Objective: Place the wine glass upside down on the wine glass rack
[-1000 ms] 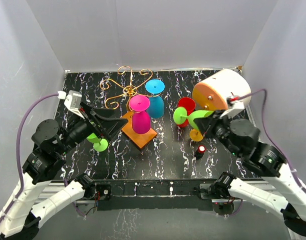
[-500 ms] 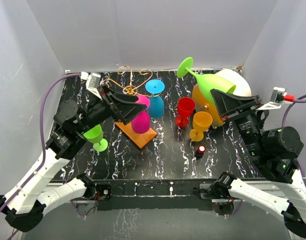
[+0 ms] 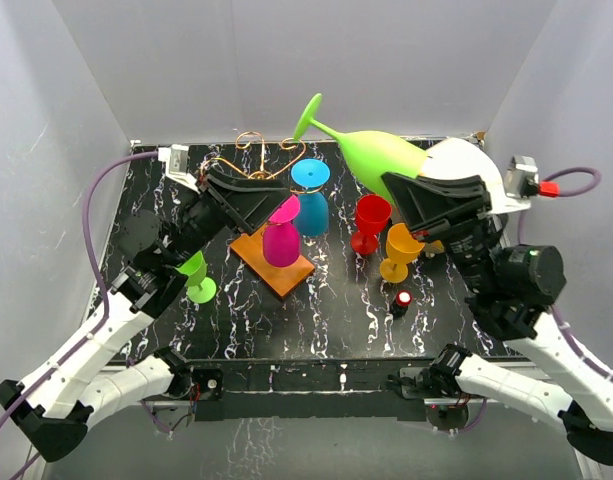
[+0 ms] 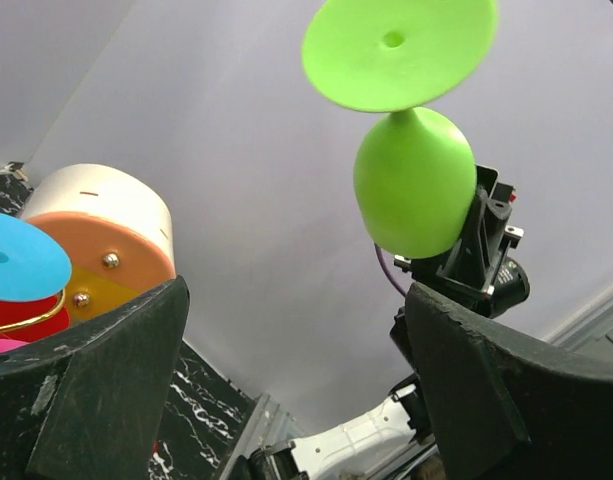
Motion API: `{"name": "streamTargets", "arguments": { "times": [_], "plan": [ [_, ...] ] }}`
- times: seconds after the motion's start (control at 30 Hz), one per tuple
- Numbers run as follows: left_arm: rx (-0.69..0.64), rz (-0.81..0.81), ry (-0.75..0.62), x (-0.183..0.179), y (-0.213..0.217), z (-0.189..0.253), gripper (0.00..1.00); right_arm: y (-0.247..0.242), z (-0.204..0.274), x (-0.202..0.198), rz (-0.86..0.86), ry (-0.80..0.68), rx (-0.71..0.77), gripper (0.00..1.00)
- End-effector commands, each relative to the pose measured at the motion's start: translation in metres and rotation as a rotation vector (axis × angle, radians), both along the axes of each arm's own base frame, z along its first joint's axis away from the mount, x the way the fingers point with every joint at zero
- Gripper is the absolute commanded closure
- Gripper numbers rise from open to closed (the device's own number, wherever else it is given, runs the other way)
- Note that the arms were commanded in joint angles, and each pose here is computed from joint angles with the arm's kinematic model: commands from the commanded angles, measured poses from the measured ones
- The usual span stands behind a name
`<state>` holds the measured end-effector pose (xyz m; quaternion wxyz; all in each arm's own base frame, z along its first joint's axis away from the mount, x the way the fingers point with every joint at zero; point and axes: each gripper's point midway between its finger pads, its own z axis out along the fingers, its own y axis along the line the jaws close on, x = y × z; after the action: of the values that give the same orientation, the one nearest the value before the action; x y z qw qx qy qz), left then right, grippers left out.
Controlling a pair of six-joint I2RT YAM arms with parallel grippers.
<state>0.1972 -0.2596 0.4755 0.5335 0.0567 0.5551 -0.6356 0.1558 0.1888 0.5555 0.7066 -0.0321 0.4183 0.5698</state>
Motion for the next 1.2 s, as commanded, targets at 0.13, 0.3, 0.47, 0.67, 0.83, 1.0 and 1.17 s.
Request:
{"name": "streamTargets", "arguments": {
  "times": [0.13, 0.3, 0.47, 0.67, 0.83, 1.0, 1.17],
  "plan": [
    [-0.227, 0.102, -0.066, -0.007, 0.036, 0.052, 0.13, 0.065, 0.038, -0.015, 0.258, -0.231, 0.000, 1.00],
    [-0.323, 0.155, -0.186, -0.025, 0.063, 0.073, 0.15, 0.087, 0.036, -0.007, 0.313, -0.228, 0.026, 1.00],
    [-0.359, 0.240, -0.182, -0.025, 0.083, 0.070, 0.17, 0.101, 0.038, -0.009, 0.324, -0.235, 0.046, 1.00],
    [-0.387, 0.285, -0.185, -0.021, 0.091, 0.075, 0.17, 0.115, 0.041, -0.016, 0.337, -0.238, 0.063, 1.00],
    [-0.471, 0.297, -0.225, -0.022, 0.099, 0.093, 0.20, 0.124, 0.038, -0.026, 0.368, -0.249, 0.066, 1.00],
    [-0.533, 0.300, -0.296, -0.031, 0.107, 0.107, 0.27, 0.132, 0.027, -0.027, 0.389, -0.222, 0.053, 1.00],
    [-0.539, 0.313, -0.330, -0.034, 0.110, 0.110, 0.55, 0.133, 0.019, -0.027, 0.404, -0.200, 0.056, 1.00]
  ]
}}
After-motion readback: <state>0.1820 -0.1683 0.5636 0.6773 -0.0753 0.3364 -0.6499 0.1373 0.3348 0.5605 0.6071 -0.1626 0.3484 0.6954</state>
